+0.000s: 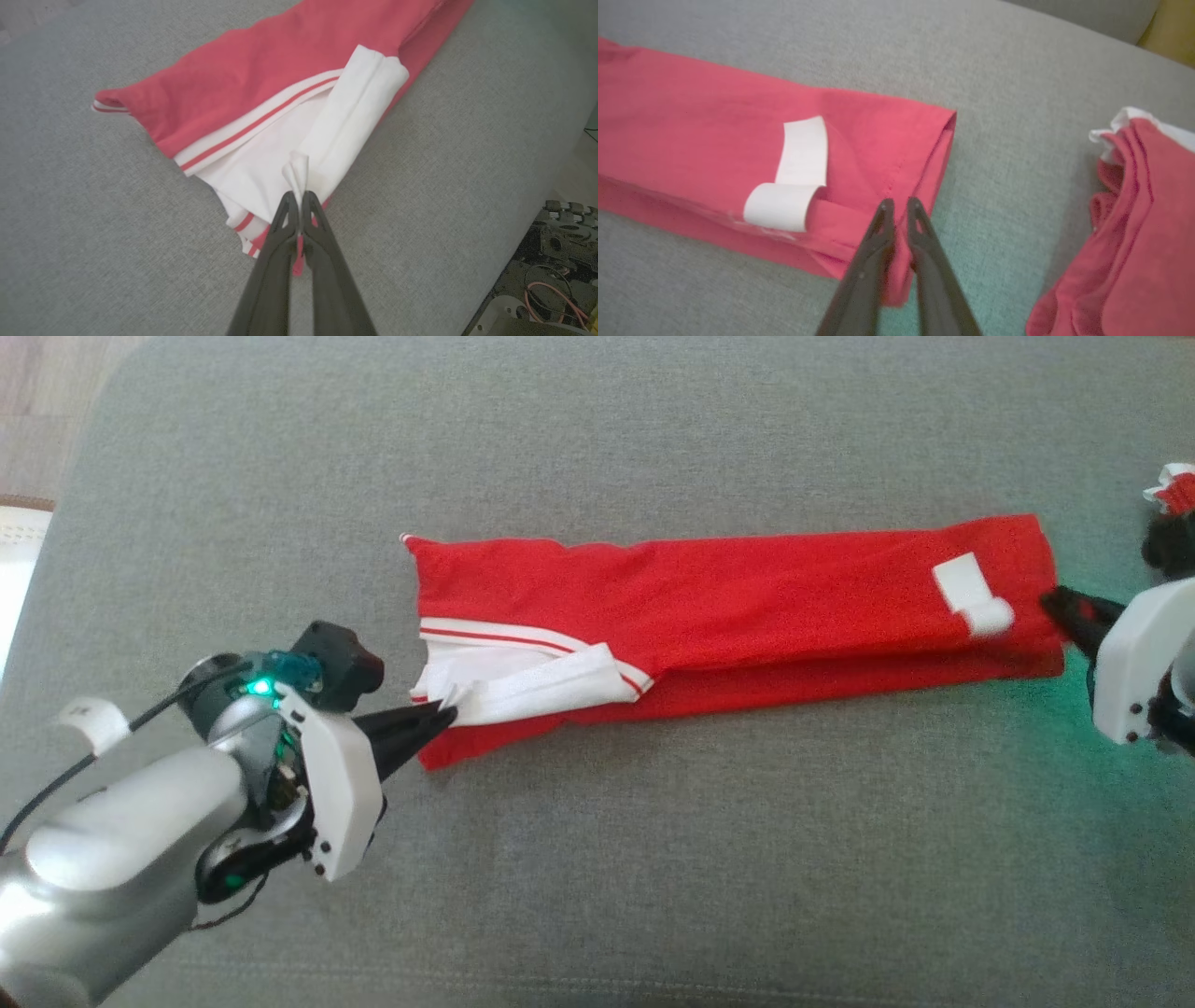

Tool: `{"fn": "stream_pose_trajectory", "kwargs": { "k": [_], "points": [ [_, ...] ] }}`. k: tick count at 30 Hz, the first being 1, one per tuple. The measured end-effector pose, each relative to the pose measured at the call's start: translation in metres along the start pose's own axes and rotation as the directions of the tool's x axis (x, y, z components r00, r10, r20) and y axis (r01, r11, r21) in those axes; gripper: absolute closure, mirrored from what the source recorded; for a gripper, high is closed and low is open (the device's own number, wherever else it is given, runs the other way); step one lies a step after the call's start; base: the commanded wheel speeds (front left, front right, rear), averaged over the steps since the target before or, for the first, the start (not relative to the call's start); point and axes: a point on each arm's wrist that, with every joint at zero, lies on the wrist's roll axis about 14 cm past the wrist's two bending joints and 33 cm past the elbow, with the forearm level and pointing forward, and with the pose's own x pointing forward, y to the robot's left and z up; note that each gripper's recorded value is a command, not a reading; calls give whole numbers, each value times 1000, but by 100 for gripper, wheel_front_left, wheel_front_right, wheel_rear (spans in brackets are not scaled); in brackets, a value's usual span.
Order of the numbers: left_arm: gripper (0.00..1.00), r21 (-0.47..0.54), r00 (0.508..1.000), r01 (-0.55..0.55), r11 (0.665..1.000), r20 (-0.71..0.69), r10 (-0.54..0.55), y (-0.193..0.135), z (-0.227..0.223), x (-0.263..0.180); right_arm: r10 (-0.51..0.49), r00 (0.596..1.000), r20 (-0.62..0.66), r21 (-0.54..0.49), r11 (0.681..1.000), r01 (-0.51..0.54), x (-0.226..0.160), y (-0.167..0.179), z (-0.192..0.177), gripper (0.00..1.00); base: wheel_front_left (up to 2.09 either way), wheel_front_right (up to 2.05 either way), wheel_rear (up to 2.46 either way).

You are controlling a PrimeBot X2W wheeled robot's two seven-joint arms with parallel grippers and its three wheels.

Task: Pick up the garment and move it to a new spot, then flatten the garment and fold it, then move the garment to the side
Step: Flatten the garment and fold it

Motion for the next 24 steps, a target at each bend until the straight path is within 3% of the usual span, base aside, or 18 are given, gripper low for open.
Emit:
{"fn": "stream_pose_trajectory", "kwargs": {
  "k": [2,3,4,8,15,19,24],
  "points": [
    [52,-4,1000,6,1000,-5,-6,-2,-2,2,-6,999,-34,13,1000,7,-1,-2,-9,0,0,0,0],
    [13,-6,1000,4,1000,-8,-4,-2,-3,3,-12,998,-55,21,1000,13,-2,-4,-15,0,0,0,0],
    [0,-8,1000,0,1000,-8,0,-2,-4,4,-15,997,-75,27,999,17,-3,-5,-21,0,0,0,0],
    [0,-12,999,-33,999,41,34,6,3,3,-32,998,-45,36,999,33,-11,-9,-16,0,0,0,0],
    [0,-116,940,-156,981,287,183,30,56,-8,-68,981,182,95,994,52,-28,-13,31,0,0,0,0],
    [0,-219,832,-271,937,437,342,57,91,-30,-82,916,393,131,991,33,-42,-5,72,0,0,0,0],
    [0,-347,671,-309,886,581,461,66,139,-61,-103,781,616,174,985,-6,-63,10,111,0,0,0,0]
  ]
}}
